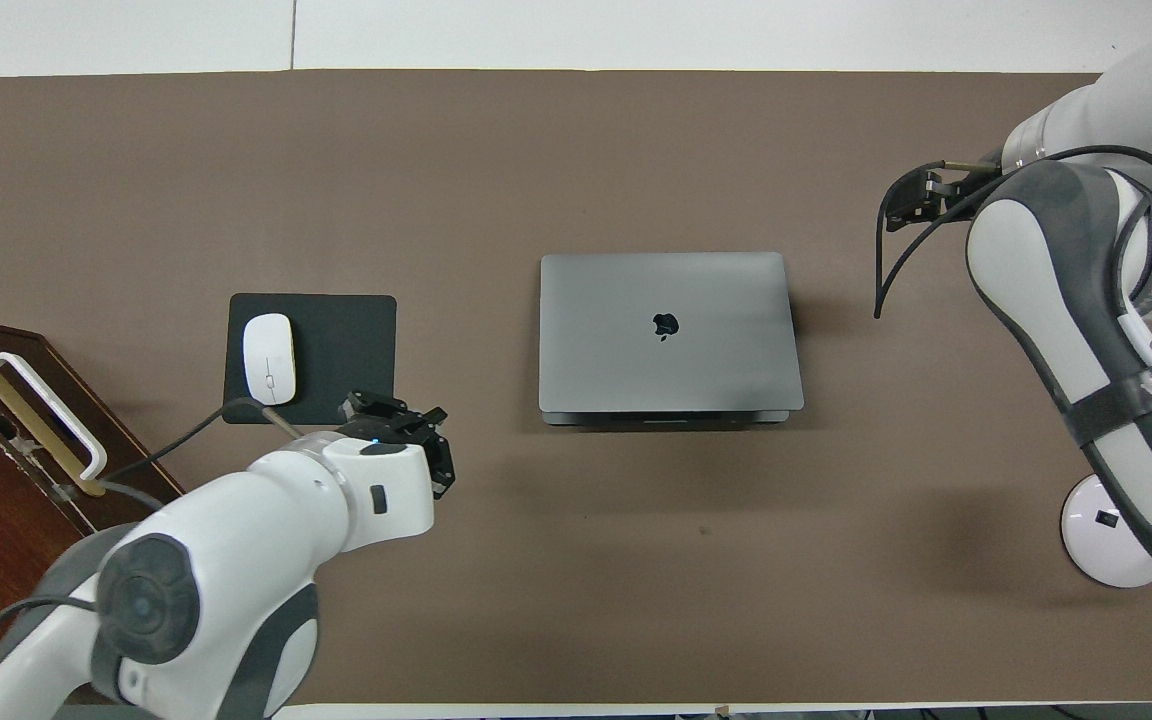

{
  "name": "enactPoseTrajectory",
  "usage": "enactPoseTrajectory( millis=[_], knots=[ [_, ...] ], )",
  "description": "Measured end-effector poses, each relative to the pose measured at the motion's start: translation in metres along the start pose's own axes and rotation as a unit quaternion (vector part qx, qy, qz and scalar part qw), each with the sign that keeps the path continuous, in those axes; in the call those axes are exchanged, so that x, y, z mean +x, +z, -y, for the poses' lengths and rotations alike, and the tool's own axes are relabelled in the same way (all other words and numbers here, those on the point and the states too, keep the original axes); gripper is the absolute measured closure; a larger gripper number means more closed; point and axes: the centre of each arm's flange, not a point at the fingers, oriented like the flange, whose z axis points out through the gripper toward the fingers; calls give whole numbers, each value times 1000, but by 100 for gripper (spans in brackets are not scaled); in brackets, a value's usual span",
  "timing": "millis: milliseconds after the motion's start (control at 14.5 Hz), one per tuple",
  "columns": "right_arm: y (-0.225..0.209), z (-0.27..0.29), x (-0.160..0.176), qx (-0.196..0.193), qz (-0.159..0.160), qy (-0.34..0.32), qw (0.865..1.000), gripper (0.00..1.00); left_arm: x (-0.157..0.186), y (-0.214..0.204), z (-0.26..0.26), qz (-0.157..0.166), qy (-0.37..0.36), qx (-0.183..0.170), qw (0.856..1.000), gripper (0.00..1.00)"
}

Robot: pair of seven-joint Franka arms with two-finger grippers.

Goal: Close laptop with both arms

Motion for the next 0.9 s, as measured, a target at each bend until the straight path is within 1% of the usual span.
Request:
enactPoseTrajectory(
  millis=[207, 345, 552, 760, 898],
  knots=[
    [0, -1, 0, 0, 0, 0, 1000, 0, 3, -70, 27, 36, -21, -13, 999, 99],
    [0, -1, 0, 0, 0, -3, 1000, 0, 7, -105, 47, 52, -39, -17, 998, 99],
    [0, -2, 0, 0, 0, -9, 1000, 0, 5, -147, 82, 66, -76, -13, 995, 99],
    [-1, -9, 1, 0, 0, -17, 1000, 0, -4, -185, 116, 71, -115, -3, 991, 99],
    [-1, -11, 2, 0, 0, -19, 1000, 0, -11, -206, 133, 77, -134, 13, 988, 99]
  ],
)
